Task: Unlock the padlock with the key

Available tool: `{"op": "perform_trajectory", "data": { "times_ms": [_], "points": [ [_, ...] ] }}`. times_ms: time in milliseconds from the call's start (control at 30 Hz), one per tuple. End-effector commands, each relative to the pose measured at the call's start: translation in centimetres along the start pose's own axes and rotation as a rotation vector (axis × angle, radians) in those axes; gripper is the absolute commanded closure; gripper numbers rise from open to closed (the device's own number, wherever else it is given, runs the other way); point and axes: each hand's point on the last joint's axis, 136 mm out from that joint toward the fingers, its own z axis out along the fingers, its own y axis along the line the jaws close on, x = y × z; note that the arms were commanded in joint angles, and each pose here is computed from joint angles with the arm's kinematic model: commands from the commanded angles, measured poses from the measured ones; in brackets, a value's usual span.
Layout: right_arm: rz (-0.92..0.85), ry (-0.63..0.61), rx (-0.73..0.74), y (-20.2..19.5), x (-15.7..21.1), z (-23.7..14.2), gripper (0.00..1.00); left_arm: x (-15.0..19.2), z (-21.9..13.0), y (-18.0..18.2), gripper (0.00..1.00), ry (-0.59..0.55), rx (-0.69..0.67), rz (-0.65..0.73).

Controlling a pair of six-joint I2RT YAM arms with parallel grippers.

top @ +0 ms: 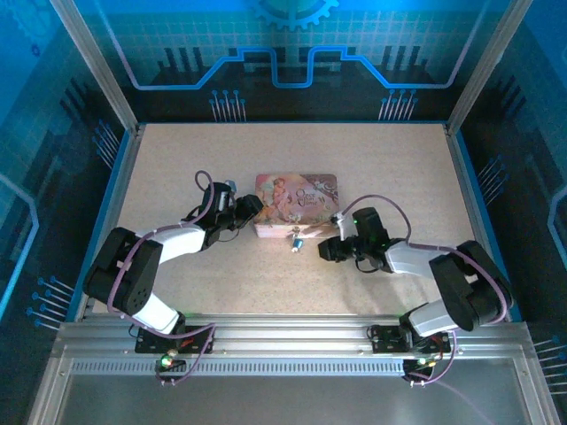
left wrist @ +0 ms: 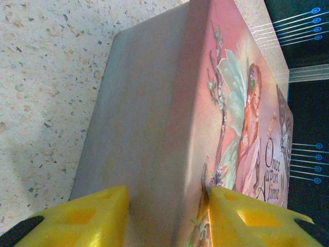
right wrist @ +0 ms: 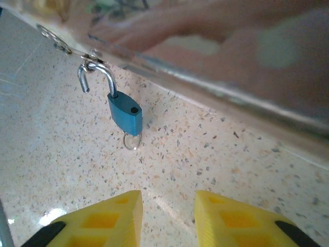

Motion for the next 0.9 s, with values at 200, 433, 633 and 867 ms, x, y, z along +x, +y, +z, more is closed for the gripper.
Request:
{"op": "perform_trajectory", "data": {
  "times_ms": [200, 433, 633, 867],
  "points": [
    [-0.048, -0.105, -0.145, 3.7, -4.7, -3.0, 0.52, 2.7, -0.7, 3.2, 0.56, 0.064, -0.109, -0.025],
    [-0.017, -0.163, -0.214, 3.5, -8.2, -2.7, 0.48, 3.3, -0.6, 3.3, 0.56, 0.08, -0.114, -0.026],
    [0.006, -0.155, -0.21, 1.4, -10.2, -1.6, 0.49, 4.1, -0.6, 3.2, 0.56, 0.101, -0.114, -0.024],
    [-0.002, -0.184, -0.218, -0.4, -12.3, -0.4, 0.48, 6.0, -1.5, 4.2, 0.56, 0.124, -0.137, -0.026]
  ]
}}
